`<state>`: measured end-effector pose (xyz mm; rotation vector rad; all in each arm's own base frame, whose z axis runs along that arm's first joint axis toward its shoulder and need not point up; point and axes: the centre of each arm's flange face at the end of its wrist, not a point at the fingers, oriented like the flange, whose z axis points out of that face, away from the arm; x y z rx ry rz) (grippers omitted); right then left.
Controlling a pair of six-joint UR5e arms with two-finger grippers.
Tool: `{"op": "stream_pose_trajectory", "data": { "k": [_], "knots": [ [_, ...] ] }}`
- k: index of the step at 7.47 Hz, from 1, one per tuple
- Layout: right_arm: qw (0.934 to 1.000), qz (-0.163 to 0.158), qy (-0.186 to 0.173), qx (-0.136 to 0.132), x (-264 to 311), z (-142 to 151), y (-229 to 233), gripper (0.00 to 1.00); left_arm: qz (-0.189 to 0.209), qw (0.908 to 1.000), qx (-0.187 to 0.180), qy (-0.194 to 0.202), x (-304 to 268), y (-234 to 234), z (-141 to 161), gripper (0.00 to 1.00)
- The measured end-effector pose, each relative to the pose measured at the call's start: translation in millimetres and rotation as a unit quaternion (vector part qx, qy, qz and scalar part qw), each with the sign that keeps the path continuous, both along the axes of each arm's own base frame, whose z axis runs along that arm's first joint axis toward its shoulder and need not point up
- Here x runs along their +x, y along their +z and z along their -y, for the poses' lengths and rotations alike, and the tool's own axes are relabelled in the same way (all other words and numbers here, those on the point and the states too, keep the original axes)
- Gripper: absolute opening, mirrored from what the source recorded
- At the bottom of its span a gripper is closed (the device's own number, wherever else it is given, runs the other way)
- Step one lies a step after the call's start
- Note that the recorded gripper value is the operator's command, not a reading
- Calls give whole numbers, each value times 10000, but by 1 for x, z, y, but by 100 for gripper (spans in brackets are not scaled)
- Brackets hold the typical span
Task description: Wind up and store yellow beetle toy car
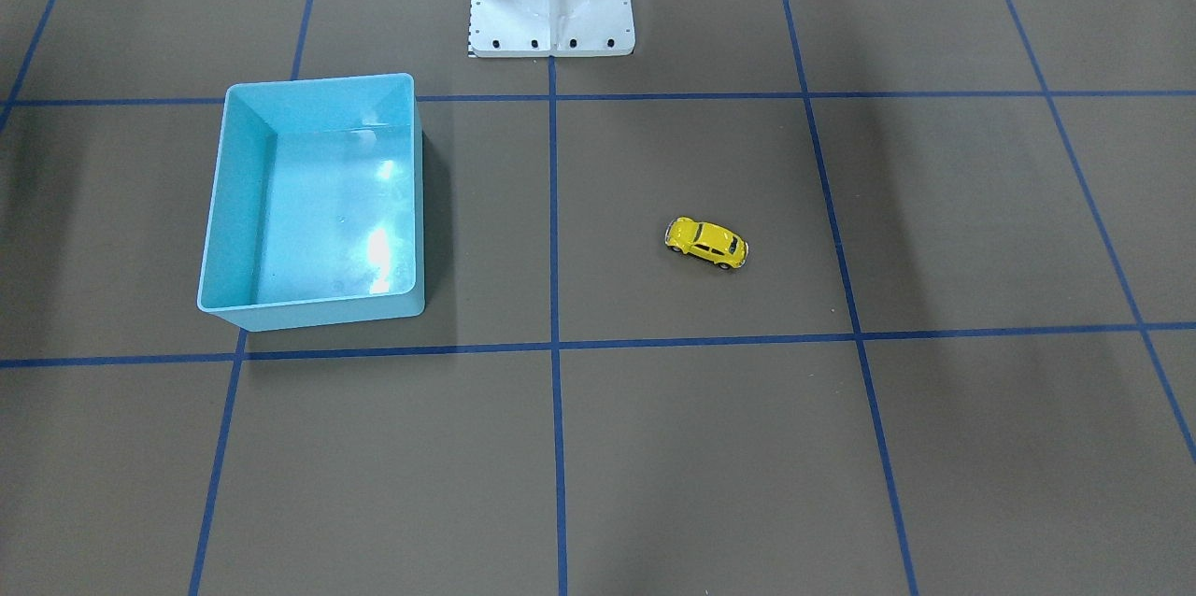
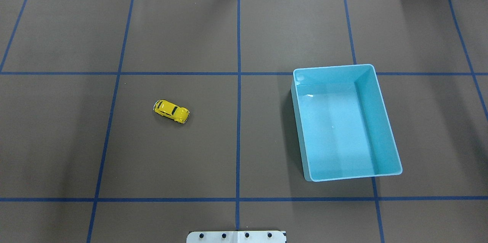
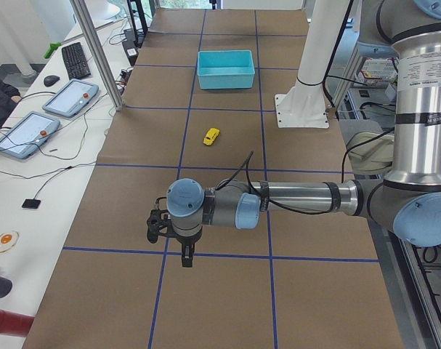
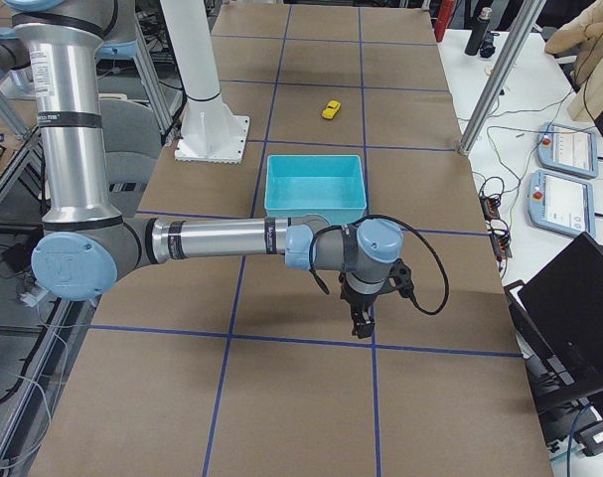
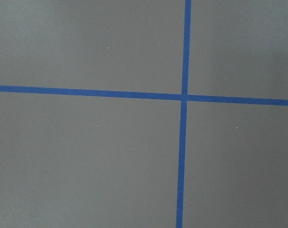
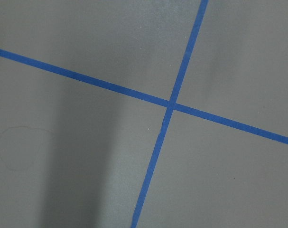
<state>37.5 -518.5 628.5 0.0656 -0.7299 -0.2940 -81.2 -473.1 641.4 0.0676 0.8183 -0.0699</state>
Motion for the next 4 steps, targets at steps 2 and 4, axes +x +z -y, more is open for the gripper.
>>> {"op": "stream_pose_trajectory", "data": {
  "k": [2,4],
  "knots": [
    [10000,0,0,1,0,0,0,100,34,10000,-12,13,1,-28,5,100],
    [10000,0,0,7,0,0,-1,100,94,9994,303,147,13,-69,8,100]
  ]
}}
